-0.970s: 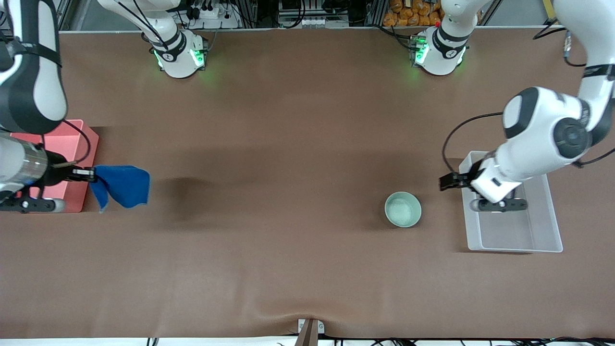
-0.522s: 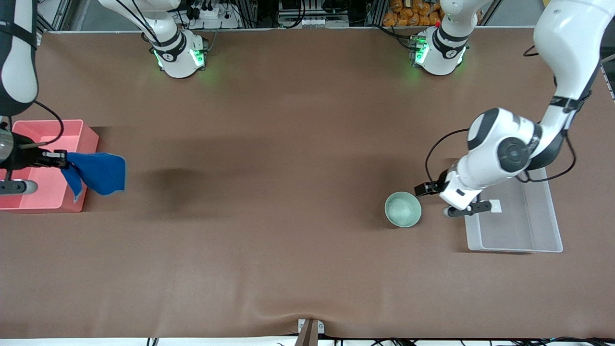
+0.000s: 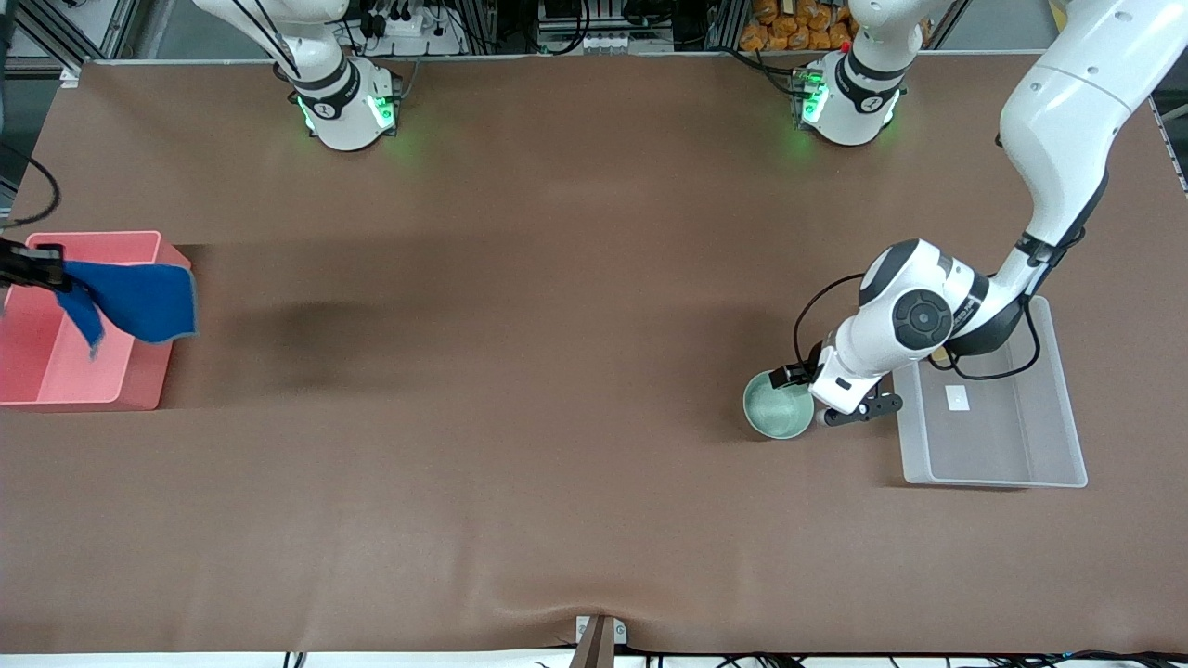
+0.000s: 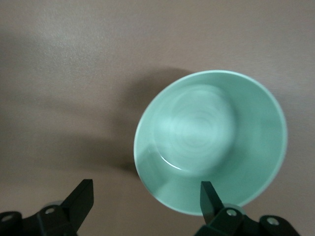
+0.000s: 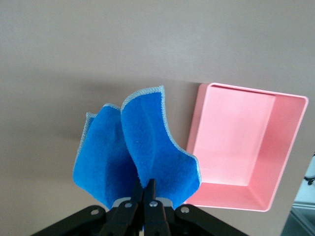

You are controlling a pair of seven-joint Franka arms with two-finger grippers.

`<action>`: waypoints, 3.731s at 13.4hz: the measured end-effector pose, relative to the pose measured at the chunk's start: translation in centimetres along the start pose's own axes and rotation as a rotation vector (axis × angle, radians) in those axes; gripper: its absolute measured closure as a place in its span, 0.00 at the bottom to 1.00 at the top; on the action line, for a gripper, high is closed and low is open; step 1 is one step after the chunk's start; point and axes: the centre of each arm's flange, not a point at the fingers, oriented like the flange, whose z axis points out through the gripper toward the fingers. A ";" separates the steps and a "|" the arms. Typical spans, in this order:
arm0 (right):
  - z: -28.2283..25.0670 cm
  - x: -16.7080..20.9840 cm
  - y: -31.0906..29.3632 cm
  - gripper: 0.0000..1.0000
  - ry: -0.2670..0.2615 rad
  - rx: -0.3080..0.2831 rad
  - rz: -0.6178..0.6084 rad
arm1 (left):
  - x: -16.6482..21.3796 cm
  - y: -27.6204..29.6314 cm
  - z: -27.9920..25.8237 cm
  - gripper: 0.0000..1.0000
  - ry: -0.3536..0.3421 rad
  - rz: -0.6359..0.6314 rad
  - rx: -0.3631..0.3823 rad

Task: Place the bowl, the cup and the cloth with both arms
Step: 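Grasp the green bowl rim with the left gripper and lift it, then lower the bowl into the clear bin while the right gripper drops the cloth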

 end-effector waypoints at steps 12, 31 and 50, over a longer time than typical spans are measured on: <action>0.4 -11.5 16.8 0.98 -0.010 -0.044 -0.146 | 1.8 0.0 -1.6 0.97 0.043 0.001 -0.022; 9.2 -7.3 22.3 0.98 0.032 -0.085 -0.347 | 11.4 -26.6 -16.6 0.97 0.123 0.386 0.112; 30.6 0.8 20.9 0.98 0.023 0.013 -0.410 | 12.7 -31.1 -7.0 0.71 0.058 0.440 0.031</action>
